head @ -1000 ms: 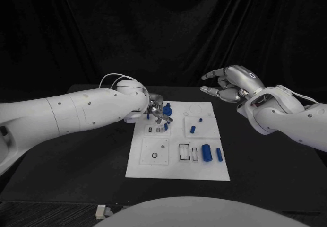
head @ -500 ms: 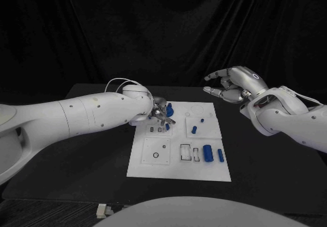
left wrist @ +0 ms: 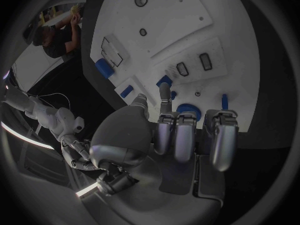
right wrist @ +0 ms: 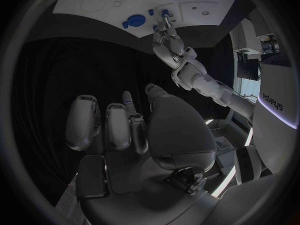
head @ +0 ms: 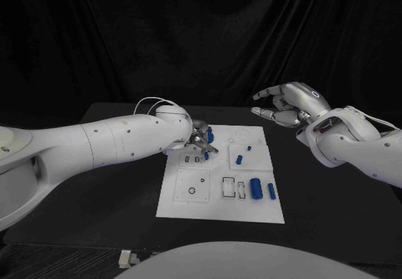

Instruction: Assemble the parts on the task board

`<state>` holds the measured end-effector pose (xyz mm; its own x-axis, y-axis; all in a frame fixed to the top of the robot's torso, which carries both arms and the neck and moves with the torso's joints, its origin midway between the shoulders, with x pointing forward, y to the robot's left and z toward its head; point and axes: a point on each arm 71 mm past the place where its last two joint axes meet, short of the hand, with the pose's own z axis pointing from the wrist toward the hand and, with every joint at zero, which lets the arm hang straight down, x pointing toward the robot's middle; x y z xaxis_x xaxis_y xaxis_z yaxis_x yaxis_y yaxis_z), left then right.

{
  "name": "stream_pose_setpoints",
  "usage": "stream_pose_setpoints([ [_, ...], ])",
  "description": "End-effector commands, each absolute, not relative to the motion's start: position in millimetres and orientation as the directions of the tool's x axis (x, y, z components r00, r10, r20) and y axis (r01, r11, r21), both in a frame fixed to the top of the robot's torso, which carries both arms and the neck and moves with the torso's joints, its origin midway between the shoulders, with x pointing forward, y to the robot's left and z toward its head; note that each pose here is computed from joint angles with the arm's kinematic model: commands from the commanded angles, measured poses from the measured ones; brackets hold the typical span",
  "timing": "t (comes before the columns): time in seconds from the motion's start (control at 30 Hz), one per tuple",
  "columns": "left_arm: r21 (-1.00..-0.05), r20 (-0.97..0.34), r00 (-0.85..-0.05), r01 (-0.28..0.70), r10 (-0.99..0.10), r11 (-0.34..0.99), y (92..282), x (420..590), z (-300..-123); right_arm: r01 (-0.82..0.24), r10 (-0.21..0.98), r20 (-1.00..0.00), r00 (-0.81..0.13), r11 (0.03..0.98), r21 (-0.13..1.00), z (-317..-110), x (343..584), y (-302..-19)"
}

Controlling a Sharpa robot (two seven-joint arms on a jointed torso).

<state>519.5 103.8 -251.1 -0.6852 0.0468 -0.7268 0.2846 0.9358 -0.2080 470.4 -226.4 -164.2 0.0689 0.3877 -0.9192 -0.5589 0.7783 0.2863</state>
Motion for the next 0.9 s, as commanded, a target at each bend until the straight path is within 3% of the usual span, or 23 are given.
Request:
stream_pose_setpoints([
  [0.03,-0.212,-0.722,-0.690,0.293,0.053,0.933,101.2,518.8,-252.3,-0.540,0.382,-0.922,0.059,0.789,0.292,-166.1,471.2,-227.4],
  [0.9,-0.178,-0.710,-0.702,0.258,0.058,0.950,110.2,520.4,-256.0,-0.526,0.370,-0.928,0.039,0.797,0.296,-171.0,473.4,-227.4],
])
